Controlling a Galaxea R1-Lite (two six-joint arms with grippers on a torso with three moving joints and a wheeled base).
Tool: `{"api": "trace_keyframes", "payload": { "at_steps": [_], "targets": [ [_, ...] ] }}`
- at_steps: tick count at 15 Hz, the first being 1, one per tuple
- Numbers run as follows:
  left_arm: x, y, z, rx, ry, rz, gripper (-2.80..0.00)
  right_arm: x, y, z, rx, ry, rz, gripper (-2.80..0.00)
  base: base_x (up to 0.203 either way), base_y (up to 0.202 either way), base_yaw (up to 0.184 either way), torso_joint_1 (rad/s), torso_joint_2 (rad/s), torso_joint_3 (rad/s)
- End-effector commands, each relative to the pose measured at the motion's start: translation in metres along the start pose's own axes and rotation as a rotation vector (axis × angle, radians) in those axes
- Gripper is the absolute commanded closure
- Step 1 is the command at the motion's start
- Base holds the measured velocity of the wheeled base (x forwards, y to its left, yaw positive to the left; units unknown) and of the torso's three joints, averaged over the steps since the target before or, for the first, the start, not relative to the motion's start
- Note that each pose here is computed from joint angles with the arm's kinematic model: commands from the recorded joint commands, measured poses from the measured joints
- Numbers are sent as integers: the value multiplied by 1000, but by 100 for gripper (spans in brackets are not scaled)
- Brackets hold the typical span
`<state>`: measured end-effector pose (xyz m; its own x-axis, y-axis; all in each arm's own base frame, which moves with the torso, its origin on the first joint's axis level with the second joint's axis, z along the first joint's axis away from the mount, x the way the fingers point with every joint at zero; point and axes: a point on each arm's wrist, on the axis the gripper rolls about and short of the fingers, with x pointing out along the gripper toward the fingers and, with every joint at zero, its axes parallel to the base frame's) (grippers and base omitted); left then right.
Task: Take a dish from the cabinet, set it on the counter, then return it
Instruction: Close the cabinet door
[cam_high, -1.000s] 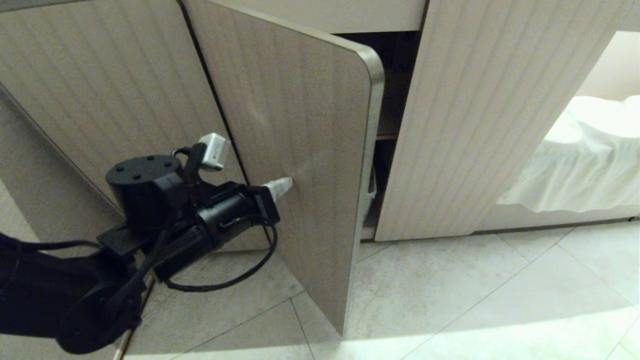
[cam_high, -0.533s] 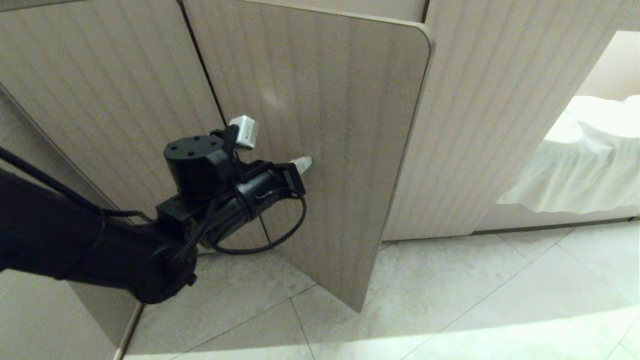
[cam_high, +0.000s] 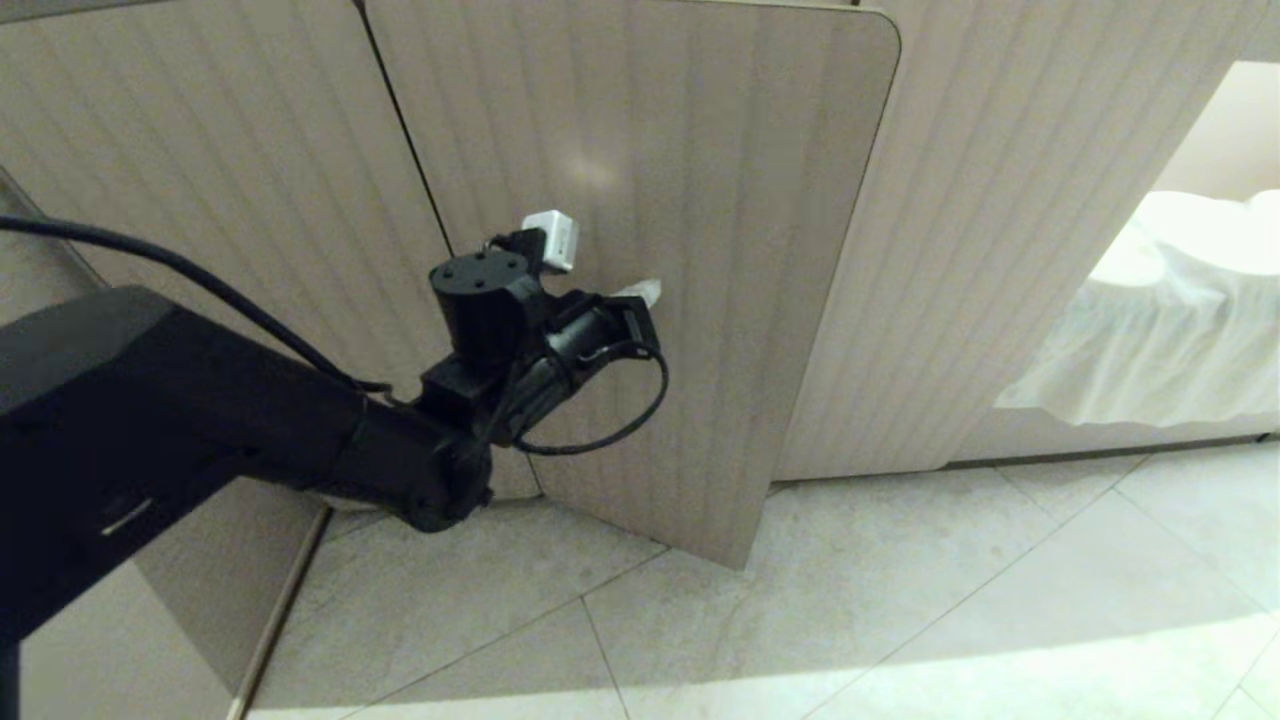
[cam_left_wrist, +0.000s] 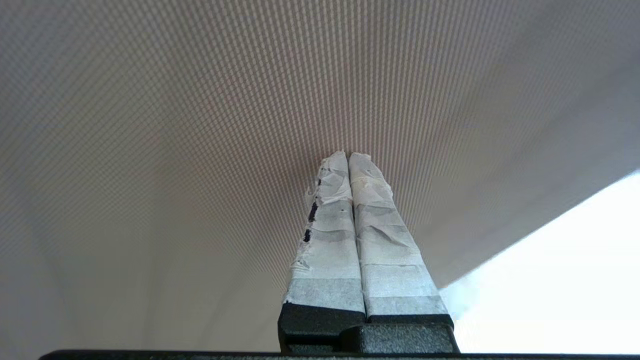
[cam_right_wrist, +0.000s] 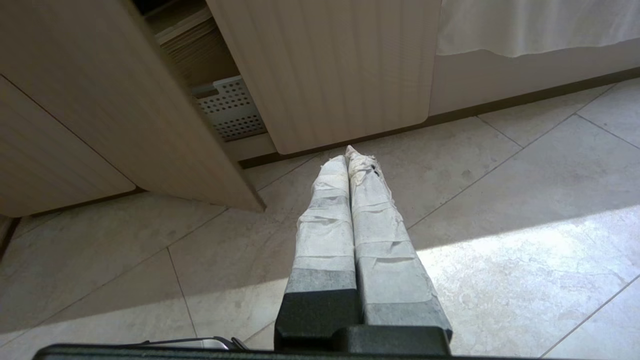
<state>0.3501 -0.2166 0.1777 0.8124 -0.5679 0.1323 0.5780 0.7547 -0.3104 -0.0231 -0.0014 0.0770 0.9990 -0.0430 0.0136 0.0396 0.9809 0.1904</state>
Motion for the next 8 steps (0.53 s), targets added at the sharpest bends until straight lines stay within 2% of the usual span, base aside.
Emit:
{"api": "trace_keyframes", "payload": {
  "at_steps": [1, 6, 8],
  "targets": [
    [19, 4, -12, 0, -17, 9, 0, 0, 0, 0, 1, 1, 0, 0, 0, 0, 0, 0, 0, 0],
    [46, 10, -15, 31, -79, 12, 0, 0, 0, 0, 1, 1, 0, 0, 0, 0, 0, 0, 0, 0],
    [55, 15, -16, 72, -101, 18, 0, 0, 0, 0, -1, 1, 0, 0, 0, 0, 0, 0, 0, 0]
  ]
}}
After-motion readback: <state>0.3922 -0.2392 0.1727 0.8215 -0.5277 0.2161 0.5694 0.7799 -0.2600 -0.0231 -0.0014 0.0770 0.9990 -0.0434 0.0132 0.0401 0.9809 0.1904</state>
